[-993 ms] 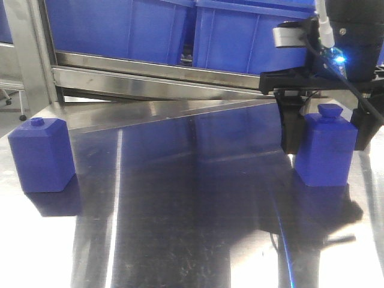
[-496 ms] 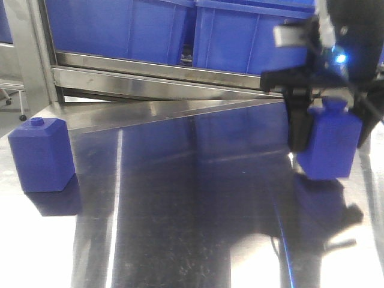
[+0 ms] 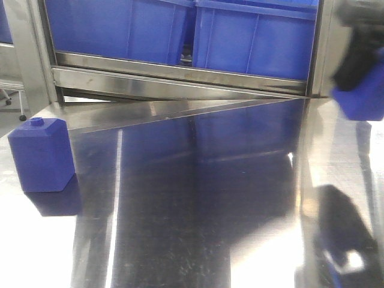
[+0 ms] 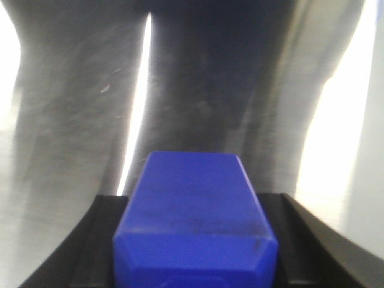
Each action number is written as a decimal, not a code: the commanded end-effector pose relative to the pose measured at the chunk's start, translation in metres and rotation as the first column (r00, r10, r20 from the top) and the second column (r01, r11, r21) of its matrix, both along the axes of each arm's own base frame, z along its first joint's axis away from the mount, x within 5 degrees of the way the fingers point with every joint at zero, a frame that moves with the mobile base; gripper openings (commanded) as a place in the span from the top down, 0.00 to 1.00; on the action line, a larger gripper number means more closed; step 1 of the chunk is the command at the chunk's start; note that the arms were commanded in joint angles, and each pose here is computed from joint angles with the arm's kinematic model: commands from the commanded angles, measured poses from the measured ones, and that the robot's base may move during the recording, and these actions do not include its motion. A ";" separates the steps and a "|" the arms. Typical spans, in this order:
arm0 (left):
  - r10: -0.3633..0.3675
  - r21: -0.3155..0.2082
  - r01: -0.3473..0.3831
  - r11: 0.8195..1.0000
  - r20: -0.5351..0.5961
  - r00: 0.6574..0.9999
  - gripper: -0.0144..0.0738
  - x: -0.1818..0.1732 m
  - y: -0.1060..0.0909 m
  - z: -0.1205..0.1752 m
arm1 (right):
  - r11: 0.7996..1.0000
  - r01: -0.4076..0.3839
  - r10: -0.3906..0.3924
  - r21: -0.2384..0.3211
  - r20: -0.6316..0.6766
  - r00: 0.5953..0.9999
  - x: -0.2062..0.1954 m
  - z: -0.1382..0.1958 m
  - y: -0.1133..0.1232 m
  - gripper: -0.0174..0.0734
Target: Pick and sort blue part to right shelf
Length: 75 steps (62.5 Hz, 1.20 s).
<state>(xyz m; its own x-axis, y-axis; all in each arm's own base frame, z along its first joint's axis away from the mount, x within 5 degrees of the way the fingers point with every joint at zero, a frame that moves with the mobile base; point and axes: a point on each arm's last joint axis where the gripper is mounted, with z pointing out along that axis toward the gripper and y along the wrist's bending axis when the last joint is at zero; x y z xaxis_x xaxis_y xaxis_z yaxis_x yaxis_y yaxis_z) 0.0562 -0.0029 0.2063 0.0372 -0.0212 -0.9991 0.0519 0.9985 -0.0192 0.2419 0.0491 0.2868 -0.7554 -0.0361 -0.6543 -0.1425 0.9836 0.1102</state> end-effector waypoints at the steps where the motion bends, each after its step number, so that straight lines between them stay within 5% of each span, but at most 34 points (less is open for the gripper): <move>1: -0.003 -0.019 0.004 1.000 0.077 0.997 0.70 -0.001 0.000 0.001 | 0.998 0.057 -0.059 0.016 0.231 0.971 -0.014 0.022 -0.019 0.34; 9: -0.003 -0.019 0.004 1.000 0.077 0.997 0.70 -0.001 0.000 0.001 | 0.992 0.129 -0.122 0.002 0.359 0.925 -0.037 0.020 -0.038 0.34; 41: -0.003 -0.019 0.004 1.000 0.077 0.997 0.70 -0.001 0.000 0.001 | 0.986 0.143 -0.046 -0.082 0.698 0.715 -0.130 0.039 -0.046 0.34; 53: -0.003 -0.019 0.004 1.000 0.077 0.997 0.70 -0.001 0.000 0.001 | 0.987 0.146 -0.054 -0.061 0.736 0.675 -0.142 0.045 -0.046 0.34; 75: -0.003 -0.019 0.004 1.000 0.077 0.997 0.70 -0.001 0.000 0.001 | 0.987 0.147 -0.055 -0.061 0.737 0.674 -0.142 0.045 -0.046 0.34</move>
<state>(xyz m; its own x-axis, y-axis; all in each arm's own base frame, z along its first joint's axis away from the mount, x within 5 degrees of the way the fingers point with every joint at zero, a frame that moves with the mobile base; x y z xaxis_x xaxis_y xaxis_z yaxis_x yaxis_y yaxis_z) 0.0562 -0.0029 0.2063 0.0372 -0.0212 -0.9991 0.0519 0.9985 -0.0192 0.1000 0.0033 0.3143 -0.1546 -0.0780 -0.9849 -0.0430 0.9965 -0.0721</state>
